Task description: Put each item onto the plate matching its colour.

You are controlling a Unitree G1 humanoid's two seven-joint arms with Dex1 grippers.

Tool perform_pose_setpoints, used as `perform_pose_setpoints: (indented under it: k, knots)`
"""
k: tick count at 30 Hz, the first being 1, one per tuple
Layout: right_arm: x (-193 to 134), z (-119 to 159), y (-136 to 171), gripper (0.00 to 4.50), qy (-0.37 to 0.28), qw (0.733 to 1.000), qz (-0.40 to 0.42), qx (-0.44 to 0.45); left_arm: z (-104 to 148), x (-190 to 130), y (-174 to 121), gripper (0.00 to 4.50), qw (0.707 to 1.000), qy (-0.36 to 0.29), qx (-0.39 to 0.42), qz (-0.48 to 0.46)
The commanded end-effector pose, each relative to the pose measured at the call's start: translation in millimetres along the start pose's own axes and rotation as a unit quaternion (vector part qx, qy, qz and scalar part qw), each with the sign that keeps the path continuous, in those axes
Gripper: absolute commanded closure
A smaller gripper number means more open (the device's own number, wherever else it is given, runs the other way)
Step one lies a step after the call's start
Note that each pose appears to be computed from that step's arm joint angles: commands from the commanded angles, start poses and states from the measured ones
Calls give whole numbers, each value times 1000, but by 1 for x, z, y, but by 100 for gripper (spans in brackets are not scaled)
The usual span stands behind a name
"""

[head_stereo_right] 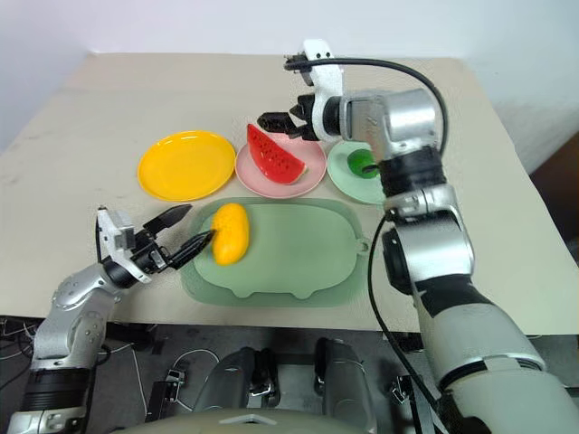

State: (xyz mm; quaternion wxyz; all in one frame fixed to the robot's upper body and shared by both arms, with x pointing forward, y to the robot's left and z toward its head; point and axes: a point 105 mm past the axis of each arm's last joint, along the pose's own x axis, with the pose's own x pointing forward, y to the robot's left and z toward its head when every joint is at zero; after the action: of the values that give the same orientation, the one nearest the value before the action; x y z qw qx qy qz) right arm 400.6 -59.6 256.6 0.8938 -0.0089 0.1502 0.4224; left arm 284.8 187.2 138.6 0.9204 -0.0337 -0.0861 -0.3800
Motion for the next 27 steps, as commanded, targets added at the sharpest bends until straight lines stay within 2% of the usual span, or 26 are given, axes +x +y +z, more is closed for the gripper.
perform_pose_setpoints:
  k: [1, 6, 10, 16, 22, 27]
  knots:
    - [-33, 1, 16, 5, -18, 998, 14, -60, 18, -5, -6, 0, 1000, -20, -11, -10]
    - [-72, -9, 29, 5, -71, 986, 49, -140, 20, -10, -9, 0, 1000, 8, -26, -4]
    - [-94, -22, 34, 5, -108, 977, 69, -172, 23, -4, -15, 0, 1000, 22, -11, 4]
    - [-107, -36, 46, 5, -176, 961, 79, -198, 28, 5, -22, 0, 999, 30, -9, 12]
    - [-104, -65, 47, 5, -147, 966, 95, -190, 23, 4, -15, 0, 997, 59, -22, 44]
    - [-105, -71, 43, 5, -133, 972, 95, -171, 21, 5, -15, 0, 994, 83, -37, 61]
